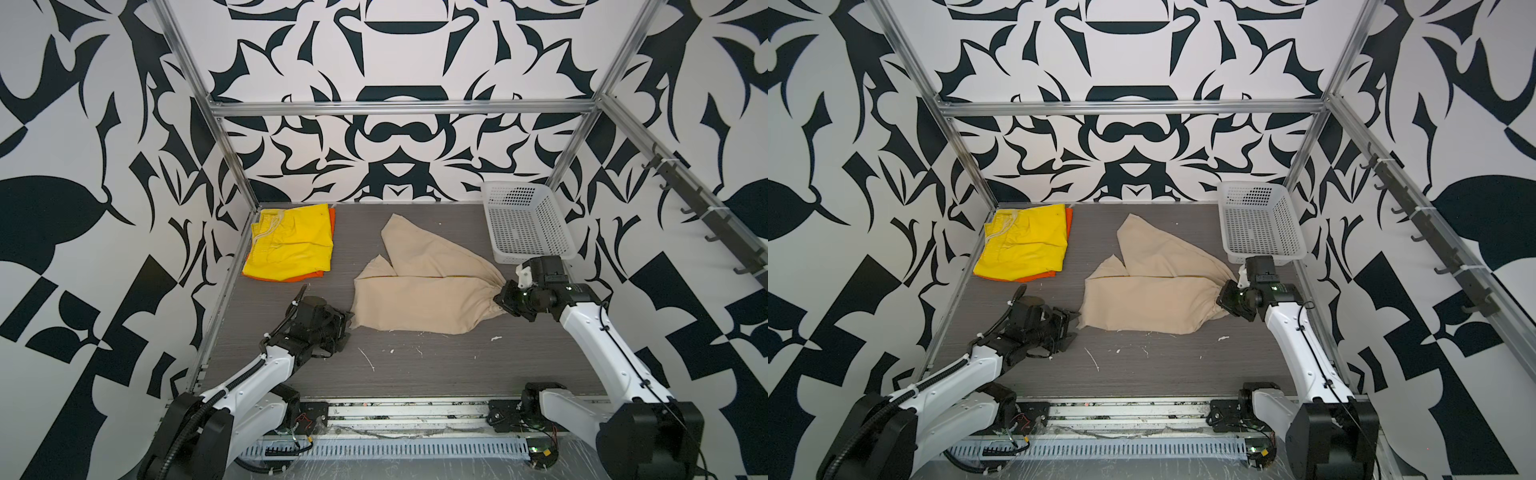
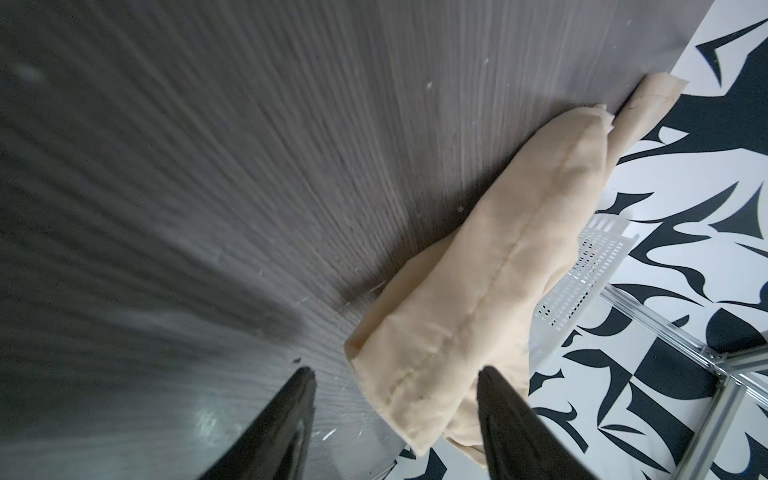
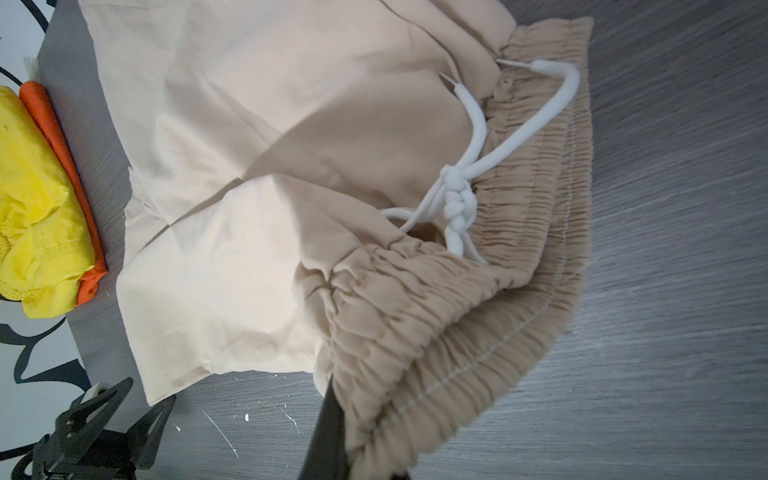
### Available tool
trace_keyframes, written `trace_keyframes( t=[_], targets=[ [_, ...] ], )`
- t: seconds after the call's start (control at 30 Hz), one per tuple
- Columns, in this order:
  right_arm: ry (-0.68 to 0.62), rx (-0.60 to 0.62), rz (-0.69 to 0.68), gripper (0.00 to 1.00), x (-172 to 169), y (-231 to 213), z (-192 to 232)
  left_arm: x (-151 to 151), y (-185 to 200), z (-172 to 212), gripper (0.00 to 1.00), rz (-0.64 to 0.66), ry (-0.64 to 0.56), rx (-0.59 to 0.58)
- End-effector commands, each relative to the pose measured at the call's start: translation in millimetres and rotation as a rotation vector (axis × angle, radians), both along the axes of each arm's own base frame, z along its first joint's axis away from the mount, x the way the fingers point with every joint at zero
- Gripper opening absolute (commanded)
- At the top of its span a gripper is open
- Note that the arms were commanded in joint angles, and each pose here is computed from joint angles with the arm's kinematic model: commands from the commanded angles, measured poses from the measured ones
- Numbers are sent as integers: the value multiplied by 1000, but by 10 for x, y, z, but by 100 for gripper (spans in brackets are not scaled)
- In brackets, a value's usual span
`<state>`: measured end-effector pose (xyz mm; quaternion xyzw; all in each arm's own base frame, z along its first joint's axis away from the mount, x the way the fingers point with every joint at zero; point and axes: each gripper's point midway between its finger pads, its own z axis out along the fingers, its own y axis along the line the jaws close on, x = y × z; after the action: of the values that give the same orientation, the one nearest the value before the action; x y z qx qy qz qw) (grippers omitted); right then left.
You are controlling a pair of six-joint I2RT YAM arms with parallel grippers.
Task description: Fold and stack the shorts
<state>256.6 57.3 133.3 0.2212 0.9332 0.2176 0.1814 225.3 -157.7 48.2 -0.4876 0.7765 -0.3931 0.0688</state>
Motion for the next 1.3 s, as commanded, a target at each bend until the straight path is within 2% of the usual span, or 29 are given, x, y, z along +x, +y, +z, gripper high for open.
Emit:
trace_keyframes(
  t=[0.0, 0.5, 0.53, 0.7, 0.8, 0.87, 1.1, 1.27],
  targets=[
    [-38, 17, -1, 0, 42, 22, 100, 25, -117, 3, 65, 36, 24, -76],
    [-60, 34, 16, 0, 24, 59, 151, 332, -190, -14, 56, 129, -5, -111],
    [-65, 32, 17, 0, 28, 57, 164, 346, -183, -16, 53, 134, -5, -107],
    [-96, 26, 25, 0, 54, 54, 260, 429, -99, 68, 29, 150, -55, -50],
    [-141, 13, 43, 0, 81, 52, 434, 442, 23, 229, 11, 83, -100, 91],
    [-186, -1, 63, 0, 101, 50, 619, 479, 187, 484, 1, 20, -170, 256],
    [-425, -17, 173, 0, 179, 143, 1583, 613, 759, 1729, 0, -178, -461, 835],
    [-593, -16, 271, 0, 68, 257, 2522, 697, 950, 2802, 0, -341, -634, 1166]
  ],
)
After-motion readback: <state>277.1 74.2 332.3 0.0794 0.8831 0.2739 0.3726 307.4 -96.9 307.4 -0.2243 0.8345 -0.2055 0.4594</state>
